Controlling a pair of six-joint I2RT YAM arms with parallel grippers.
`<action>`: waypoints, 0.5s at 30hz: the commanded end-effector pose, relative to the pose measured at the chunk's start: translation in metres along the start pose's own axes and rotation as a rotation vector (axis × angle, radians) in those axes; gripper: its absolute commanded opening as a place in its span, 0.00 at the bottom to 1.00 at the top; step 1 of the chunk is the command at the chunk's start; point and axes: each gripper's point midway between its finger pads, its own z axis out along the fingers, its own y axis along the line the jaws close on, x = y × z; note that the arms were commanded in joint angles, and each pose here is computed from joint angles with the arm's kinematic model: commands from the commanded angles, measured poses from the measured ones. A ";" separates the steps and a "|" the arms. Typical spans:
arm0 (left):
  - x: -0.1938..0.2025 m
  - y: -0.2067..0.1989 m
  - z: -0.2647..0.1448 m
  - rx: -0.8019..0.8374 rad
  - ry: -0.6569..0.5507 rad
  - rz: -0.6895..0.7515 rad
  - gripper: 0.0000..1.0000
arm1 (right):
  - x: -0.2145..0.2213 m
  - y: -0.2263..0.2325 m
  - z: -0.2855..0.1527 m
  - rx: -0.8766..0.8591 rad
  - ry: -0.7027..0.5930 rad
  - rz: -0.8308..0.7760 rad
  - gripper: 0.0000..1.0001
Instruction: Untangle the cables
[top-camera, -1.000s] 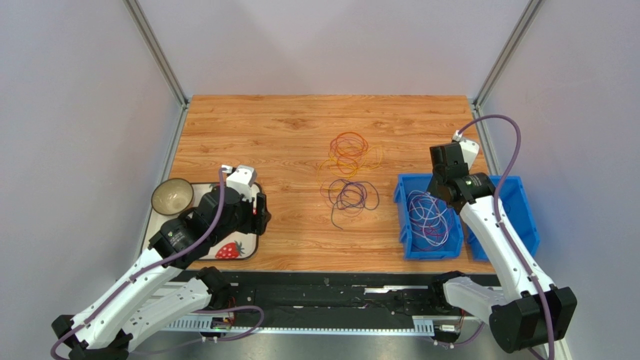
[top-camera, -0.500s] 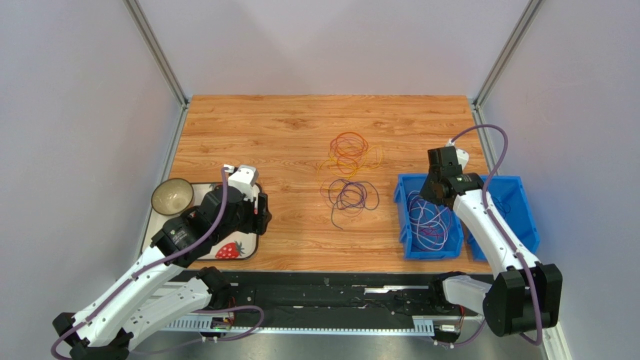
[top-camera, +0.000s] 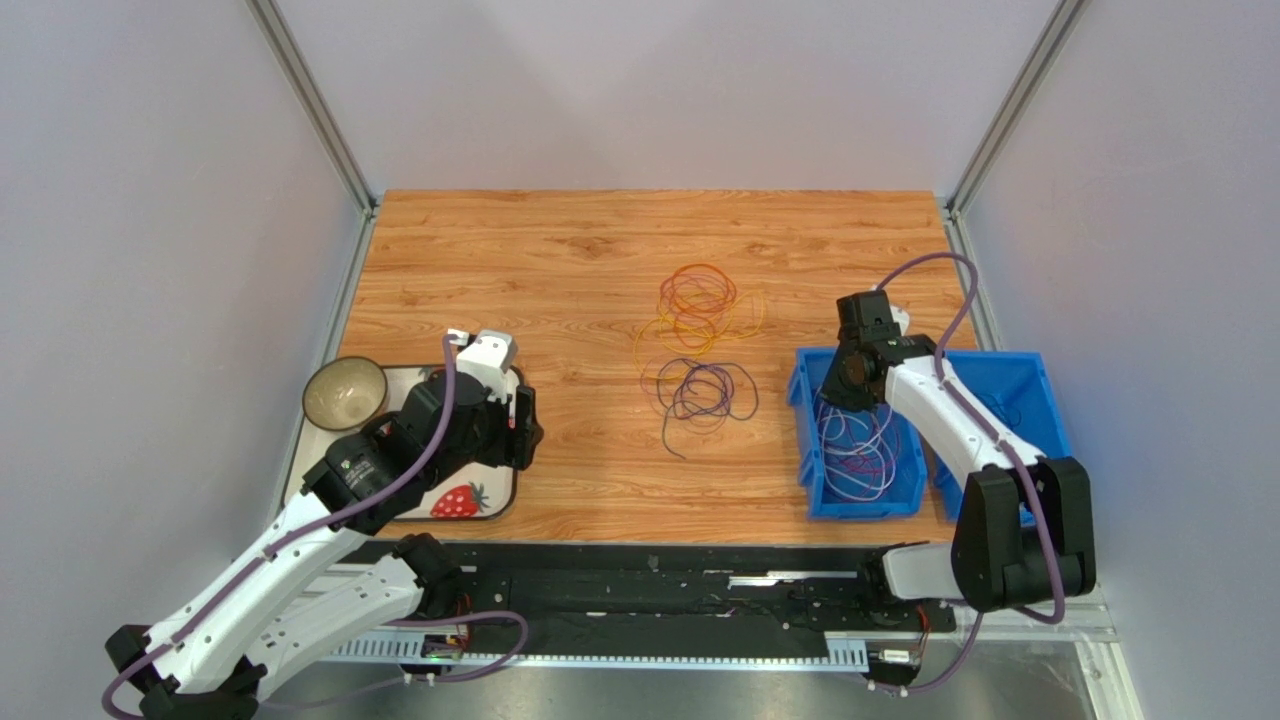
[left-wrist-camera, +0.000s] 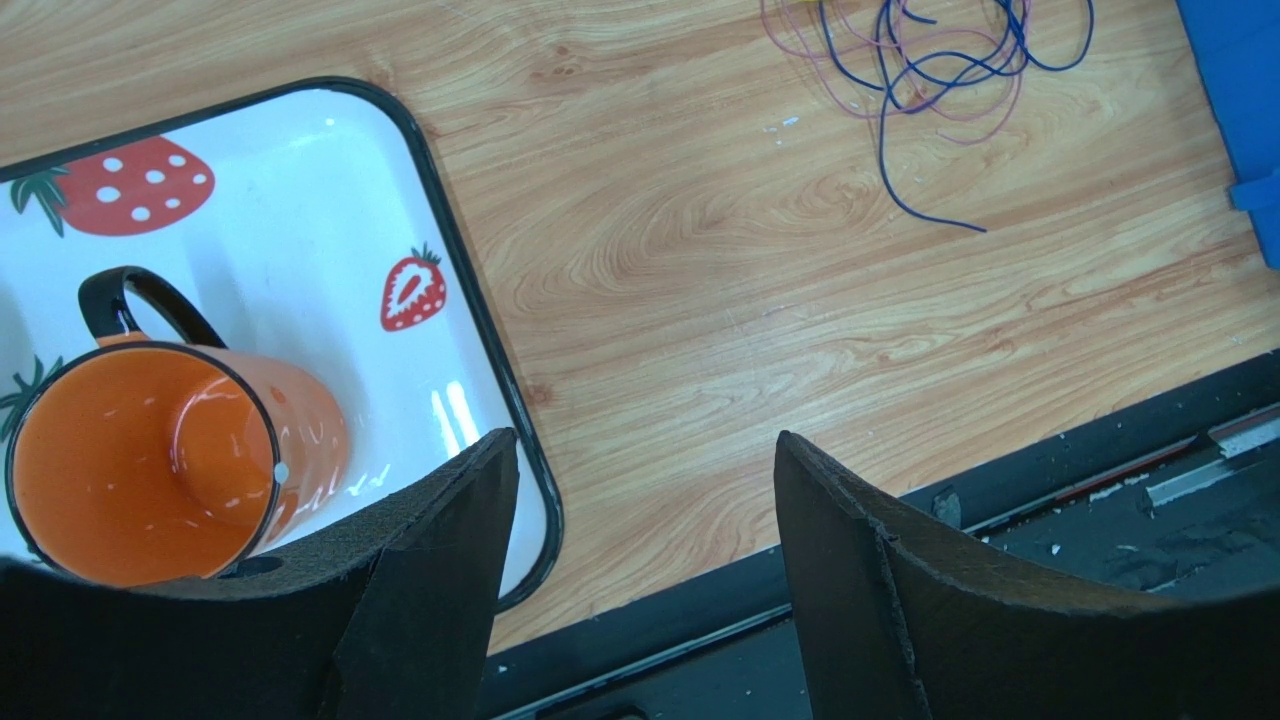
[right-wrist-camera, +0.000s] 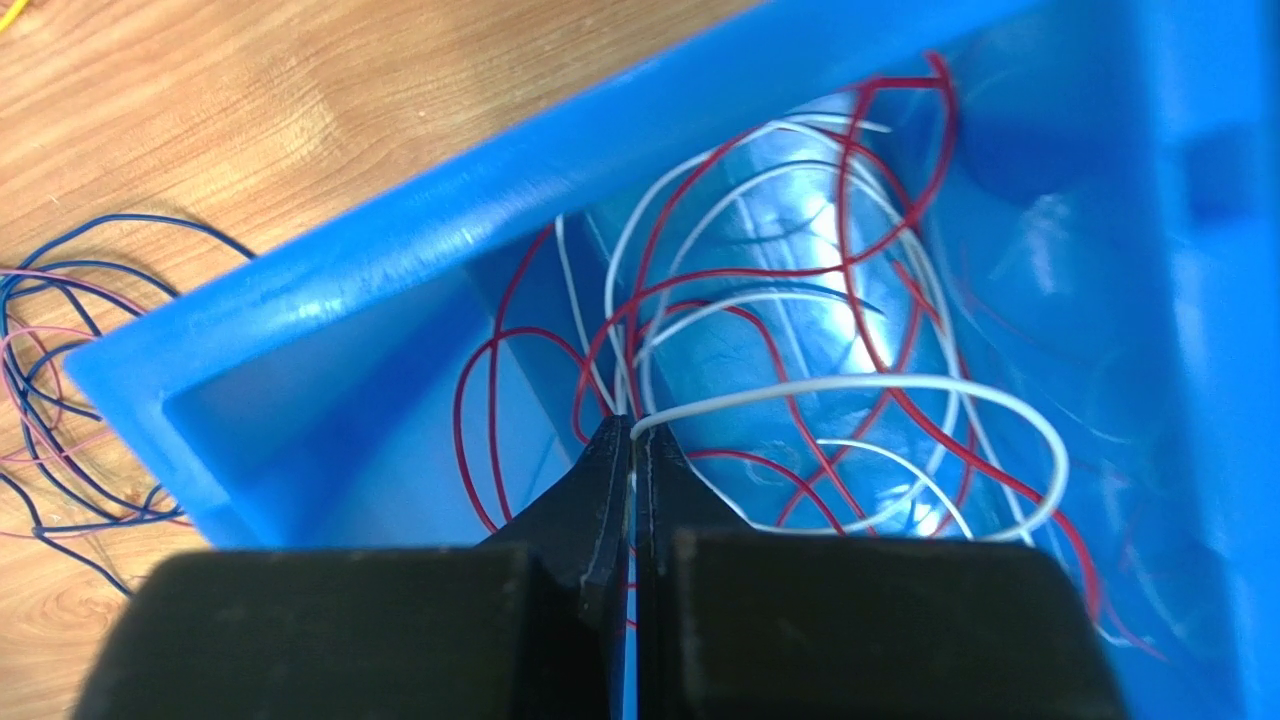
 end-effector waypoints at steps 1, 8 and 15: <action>-0.006 -0.003 -0.002 0.014 -0.018 -0.005 0.72 | -0.009 0.017 0.010 -0.062 -0.004 0.023 0.00; -0.006 -0.003 -0.002 0.012 -0.015 -0.002 0.72 | -0.011 0.025 0.030 -0.052 0.027 0.015 0.00; -0.006 -0.002 -0.002 0.009 -0.015 -0.003 0.72 | -0.020 0.025 0.032 -0.033 0.011 0.005 0.00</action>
